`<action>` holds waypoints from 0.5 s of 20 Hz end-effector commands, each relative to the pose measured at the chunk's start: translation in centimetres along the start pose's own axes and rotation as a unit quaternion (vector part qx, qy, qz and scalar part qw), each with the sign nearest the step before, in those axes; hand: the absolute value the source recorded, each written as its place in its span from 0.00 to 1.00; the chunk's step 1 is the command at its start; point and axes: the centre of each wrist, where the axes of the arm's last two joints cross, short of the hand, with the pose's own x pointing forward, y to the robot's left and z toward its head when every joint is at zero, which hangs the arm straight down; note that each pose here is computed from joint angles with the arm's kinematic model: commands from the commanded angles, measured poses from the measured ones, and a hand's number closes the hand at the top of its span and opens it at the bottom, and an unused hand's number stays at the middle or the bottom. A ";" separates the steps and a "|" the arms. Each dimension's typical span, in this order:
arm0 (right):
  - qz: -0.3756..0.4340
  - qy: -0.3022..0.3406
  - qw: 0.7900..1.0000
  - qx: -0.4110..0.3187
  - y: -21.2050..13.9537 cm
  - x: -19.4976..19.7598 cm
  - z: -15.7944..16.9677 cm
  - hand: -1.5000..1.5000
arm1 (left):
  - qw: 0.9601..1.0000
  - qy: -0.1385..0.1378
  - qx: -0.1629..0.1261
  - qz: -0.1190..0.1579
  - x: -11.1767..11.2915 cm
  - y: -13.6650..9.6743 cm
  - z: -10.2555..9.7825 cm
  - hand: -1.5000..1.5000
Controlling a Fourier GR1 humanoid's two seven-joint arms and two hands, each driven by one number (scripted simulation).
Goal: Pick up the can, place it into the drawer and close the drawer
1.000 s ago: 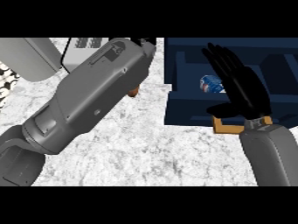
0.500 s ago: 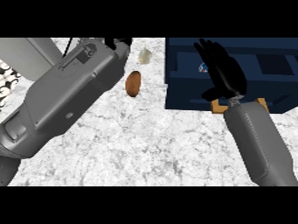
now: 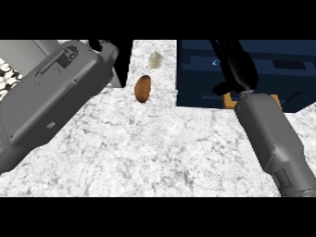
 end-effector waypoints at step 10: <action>0.018 0.037 0.998 -0.044 0.5 -1.7 -2.1 0.00 | 1.000 -0.002 -0.003 -0.011 1.2 2.6 0.6 0.00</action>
